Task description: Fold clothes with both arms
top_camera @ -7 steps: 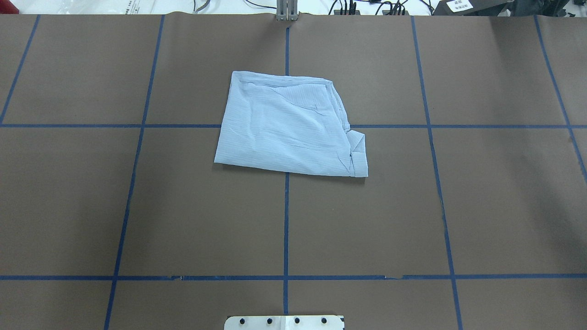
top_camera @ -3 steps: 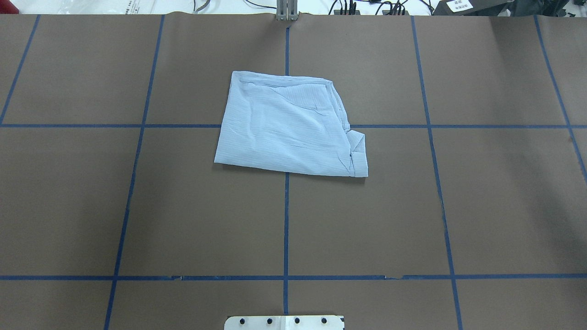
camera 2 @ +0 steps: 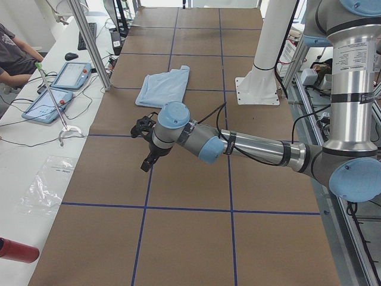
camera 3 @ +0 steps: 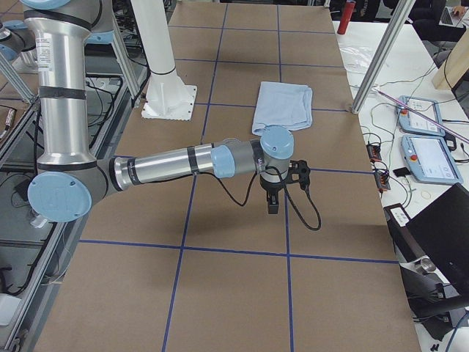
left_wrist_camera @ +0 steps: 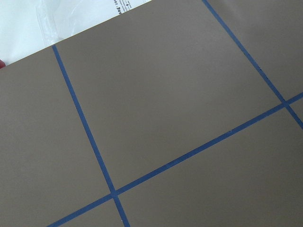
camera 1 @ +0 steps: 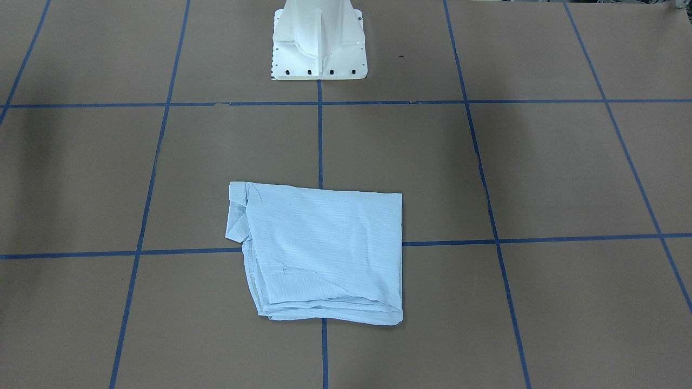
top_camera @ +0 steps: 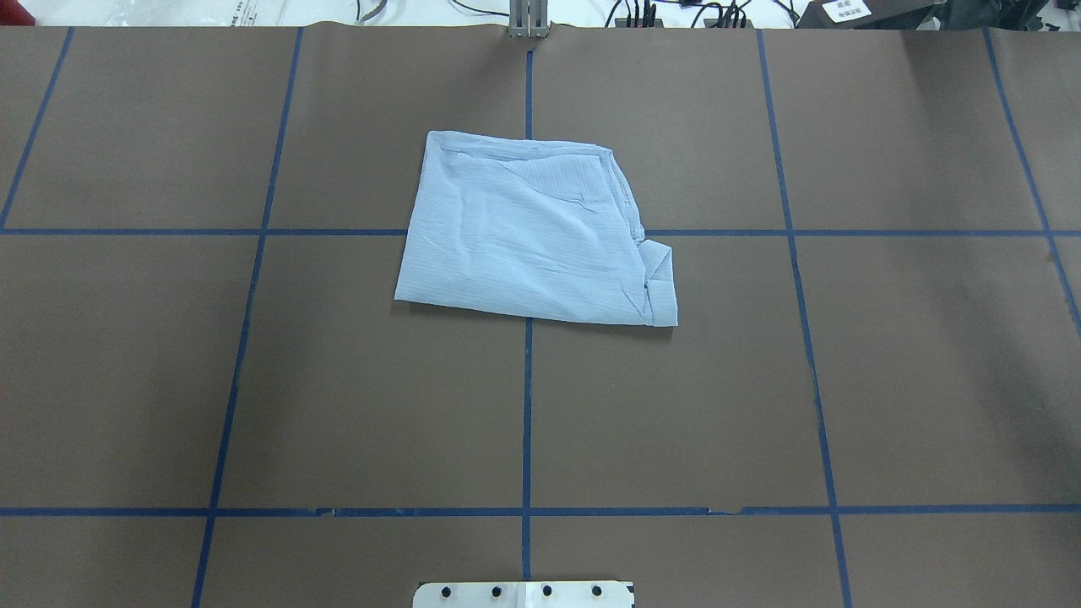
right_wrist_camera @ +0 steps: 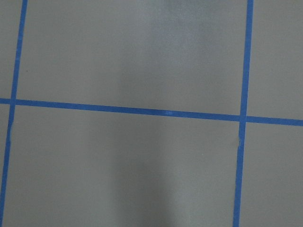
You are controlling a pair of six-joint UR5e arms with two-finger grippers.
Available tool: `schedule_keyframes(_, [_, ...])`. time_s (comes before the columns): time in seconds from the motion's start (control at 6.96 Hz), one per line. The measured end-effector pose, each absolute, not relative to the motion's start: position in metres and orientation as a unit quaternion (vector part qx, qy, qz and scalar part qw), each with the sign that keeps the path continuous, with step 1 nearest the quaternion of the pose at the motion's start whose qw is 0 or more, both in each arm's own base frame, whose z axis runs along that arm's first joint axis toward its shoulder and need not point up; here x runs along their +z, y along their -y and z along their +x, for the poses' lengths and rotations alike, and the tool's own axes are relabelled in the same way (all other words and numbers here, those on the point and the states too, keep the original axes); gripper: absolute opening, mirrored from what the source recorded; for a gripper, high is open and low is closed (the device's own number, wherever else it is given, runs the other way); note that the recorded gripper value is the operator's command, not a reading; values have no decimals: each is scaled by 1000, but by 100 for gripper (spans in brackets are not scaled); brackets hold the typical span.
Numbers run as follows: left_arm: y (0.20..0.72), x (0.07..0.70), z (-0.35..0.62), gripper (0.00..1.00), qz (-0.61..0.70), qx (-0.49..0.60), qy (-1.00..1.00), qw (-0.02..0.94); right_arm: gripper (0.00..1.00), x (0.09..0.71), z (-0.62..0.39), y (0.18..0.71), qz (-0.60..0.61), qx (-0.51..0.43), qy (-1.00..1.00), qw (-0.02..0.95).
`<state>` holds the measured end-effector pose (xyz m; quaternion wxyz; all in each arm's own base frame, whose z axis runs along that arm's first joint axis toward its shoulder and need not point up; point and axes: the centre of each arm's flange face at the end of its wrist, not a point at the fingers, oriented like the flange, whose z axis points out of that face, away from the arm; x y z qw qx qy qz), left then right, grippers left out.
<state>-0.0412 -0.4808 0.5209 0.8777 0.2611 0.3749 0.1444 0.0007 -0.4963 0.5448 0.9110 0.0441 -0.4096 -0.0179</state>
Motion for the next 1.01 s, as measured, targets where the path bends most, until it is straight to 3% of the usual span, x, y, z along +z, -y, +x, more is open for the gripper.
schedule_keyframes(1.01, [481, 519, -41, 100, 264, 147, -375, 877, 100, 541, 0, 497, 48, -20, 411, 910])
